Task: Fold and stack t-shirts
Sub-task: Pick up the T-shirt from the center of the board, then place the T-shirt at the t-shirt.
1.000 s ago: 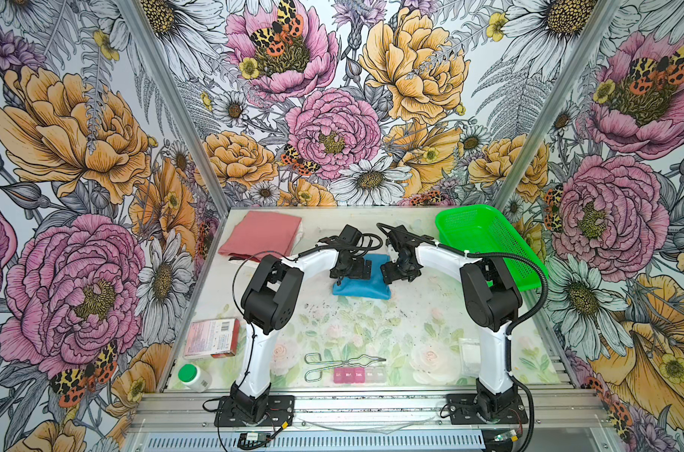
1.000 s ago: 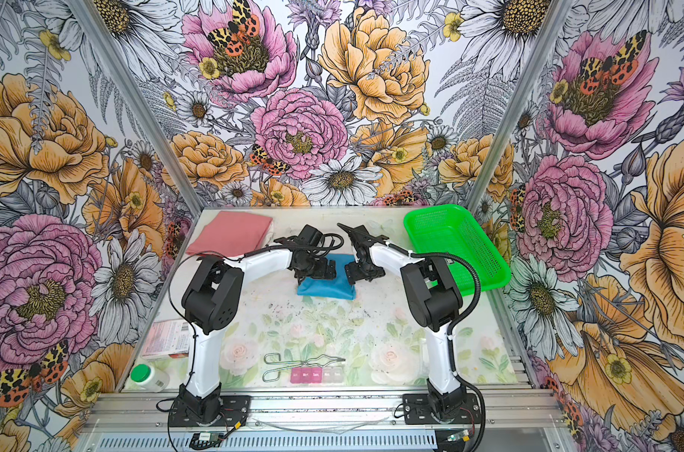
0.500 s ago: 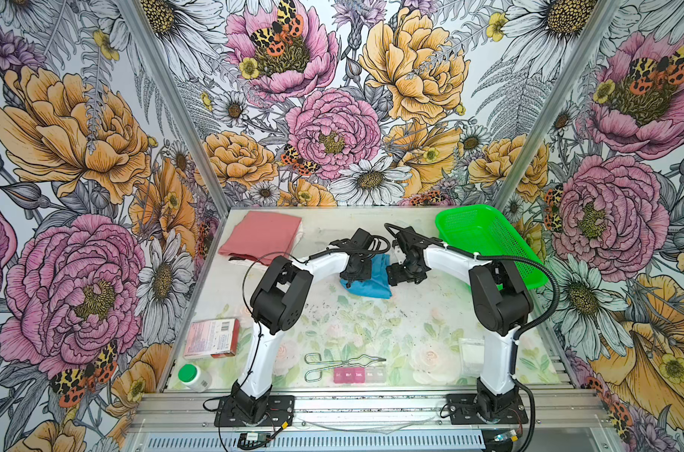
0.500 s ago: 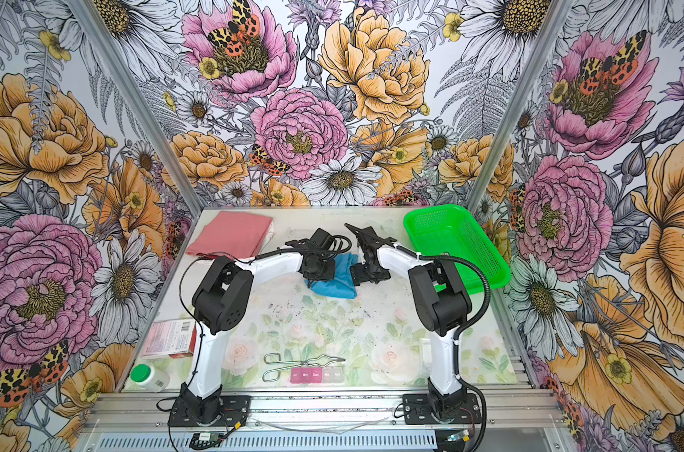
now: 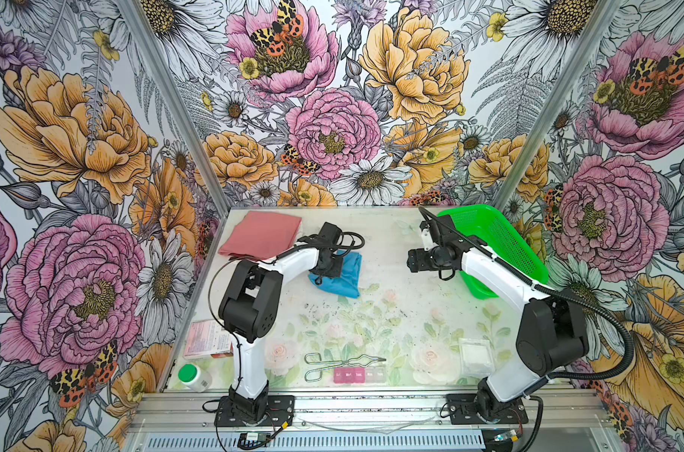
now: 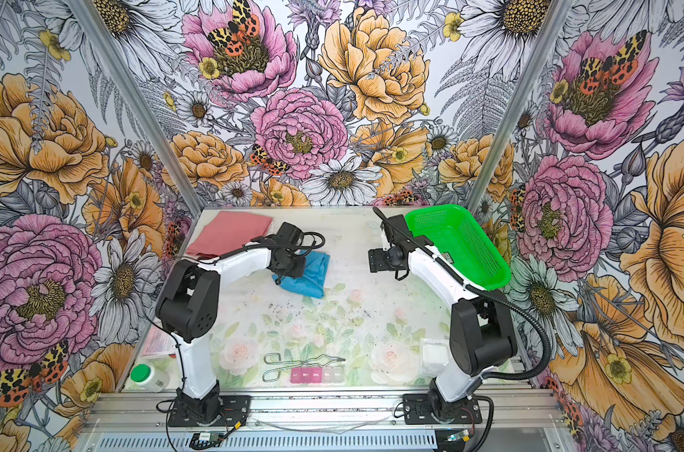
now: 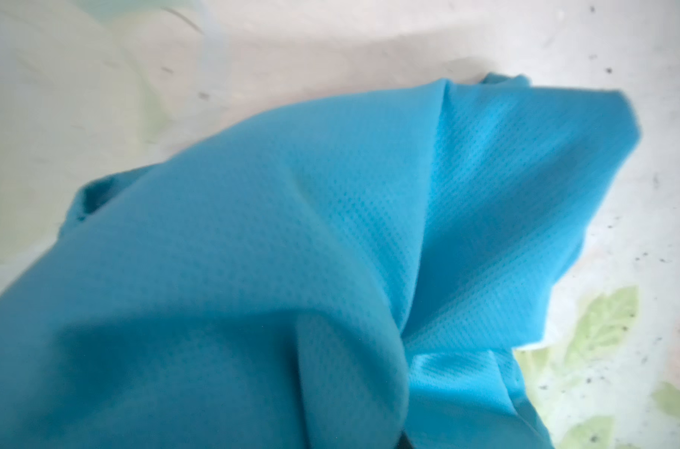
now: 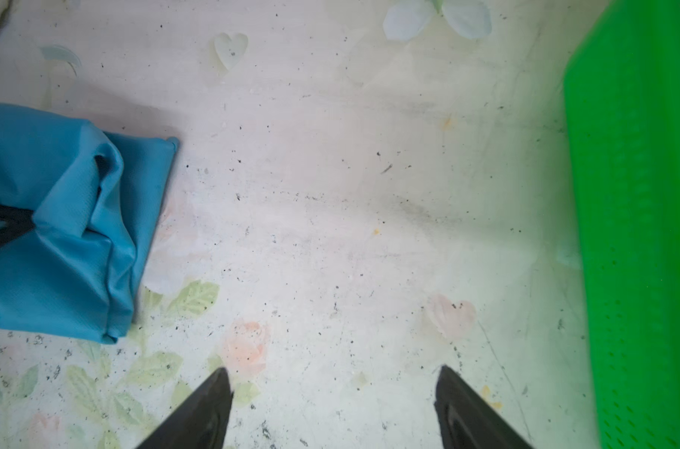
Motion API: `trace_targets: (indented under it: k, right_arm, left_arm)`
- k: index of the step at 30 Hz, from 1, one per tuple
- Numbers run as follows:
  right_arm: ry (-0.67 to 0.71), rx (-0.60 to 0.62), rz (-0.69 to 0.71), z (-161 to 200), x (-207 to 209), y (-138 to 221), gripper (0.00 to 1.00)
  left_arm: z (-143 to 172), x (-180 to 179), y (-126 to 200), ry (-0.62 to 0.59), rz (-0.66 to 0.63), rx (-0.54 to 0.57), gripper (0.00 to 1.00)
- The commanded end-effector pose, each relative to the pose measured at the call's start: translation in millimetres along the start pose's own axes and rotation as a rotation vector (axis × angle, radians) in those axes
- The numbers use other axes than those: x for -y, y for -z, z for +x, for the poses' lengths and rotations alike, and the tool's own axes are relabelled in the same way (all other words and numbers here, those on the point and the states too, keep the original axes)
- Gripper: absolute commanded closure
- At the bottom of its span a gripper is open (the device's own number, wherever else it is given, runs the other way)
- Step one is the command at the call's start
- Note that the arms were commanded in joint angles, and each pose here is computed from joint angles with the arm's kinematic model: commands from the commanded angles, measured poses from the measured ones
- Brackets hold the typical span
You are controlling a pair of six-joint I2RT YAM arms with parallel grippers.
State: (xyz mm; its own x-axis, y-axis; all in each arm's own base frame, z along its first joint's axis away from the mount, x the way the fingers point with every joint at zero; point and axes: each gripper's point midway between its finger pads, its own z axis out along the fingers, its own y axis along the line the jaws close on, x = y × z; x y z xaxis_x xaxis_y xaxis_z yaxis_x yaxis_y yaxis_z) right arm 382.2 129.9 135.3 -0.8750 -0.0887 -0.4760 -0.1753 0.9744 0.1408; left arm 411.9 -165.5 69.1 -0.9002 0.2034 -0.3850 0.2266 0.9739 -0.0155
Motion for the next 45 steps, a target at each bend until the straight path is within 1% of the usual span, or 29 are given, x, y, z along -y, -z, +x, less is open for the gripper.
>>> trace_targets:
  k: [1,4,7,13,14,19,21,25,30,32,36,42,43,44,45]
  right_arm:
    - [-0.01,0.014,0.001,2.2,2.1,5.0,0.16]
    - [-0.014,0.007,-0.001,4.8,4.7,4.1,0.16]
    - [-0.015,0.003,-0.003,7.1,5.2,3.5,0.16]
    - [-0.022,-0.002,-0.001,10.2,8.2,3.5,0.16]
    - [-0.026,-0.004,-0.001,10.9,9.0,3.2,0.16]
    - [-0.029,-0.022,0.001,13.9,9.8,-2.5,0.16]
    - [-0.03,-0.03,0.004,14.9,10.6,-5.3,0.16]
    - [-0.034,-0.047,0.008,16.6,11.8,-11.9,0.16]
    - [-0.037,-0.072,0.012,17.9,13.2,-21.8,0.16]
    - [-0.037,-0.081,0.006,16.4,12.0,-26.0,0.16]
    - [-0.035,-0.085,-0.002,12.2,10.3,-30.4,0.16]
    - [-0.034,-0.098,-0.008,14.6,9.8,-34.5,0.16]
    - [-0.031,-0.101,-0.009,16.0,9.7,-34.9,0.16]
    - [-0.032,-0.102,-0.007,16.5,10.0,-34.9,0.16]
    - [-0.031,-0.102,-0.005,17.2,10.5,-34.4,0.16]
  left_arm:
    - [-28.8,-31.4,47.0,-0.103,-0.064,0.138,1.0]
    - [-42.3,-62.2,67.6,-0.133,-0.117,0.194,1.0]
    - [-53.7,-90.7,78.8,-0.16,-0.149,0.22,1.0]
    - [-78.0,-138.3,78.4,-0.187,-0.191,0.24,1.0]
    - [-80.0,-146.3,69.1,-0.188,-0.194,0.225,1.0]
    - [-100.7,-179.4,55.8,-0.236,-0.23,0.219,1.0]
    - [-103.4,-187.7,45.4,-0.276,-0.228,0.201,1.0]
    - [-105.6,-206.9,29.1,-0.316,-0.244,0.148,1.0]
    - [-112.7,-224.6,34.6,-0.312,-0.226,0.174,1.0]
    - [-109.4,-225.6,30.5,-0.329,-0.205,0.154,1.0]
    - [-104.3,-234.3,25.3,-0.332,-0.213,0.123,1.0]
    - [-104.7,-252.2,30.7,-0.305,-0.238,0.129,1.0]
    - [-105.4,-255.8,30.1,-0.291,-0.243,0.13,0.93]
    - [-106.1,-256.8,30.2,-0.277,-0.236,0.136,0.78]
    - [-106.3,-256.2,30.6,-0.269,-0.224,0.143,0.71]
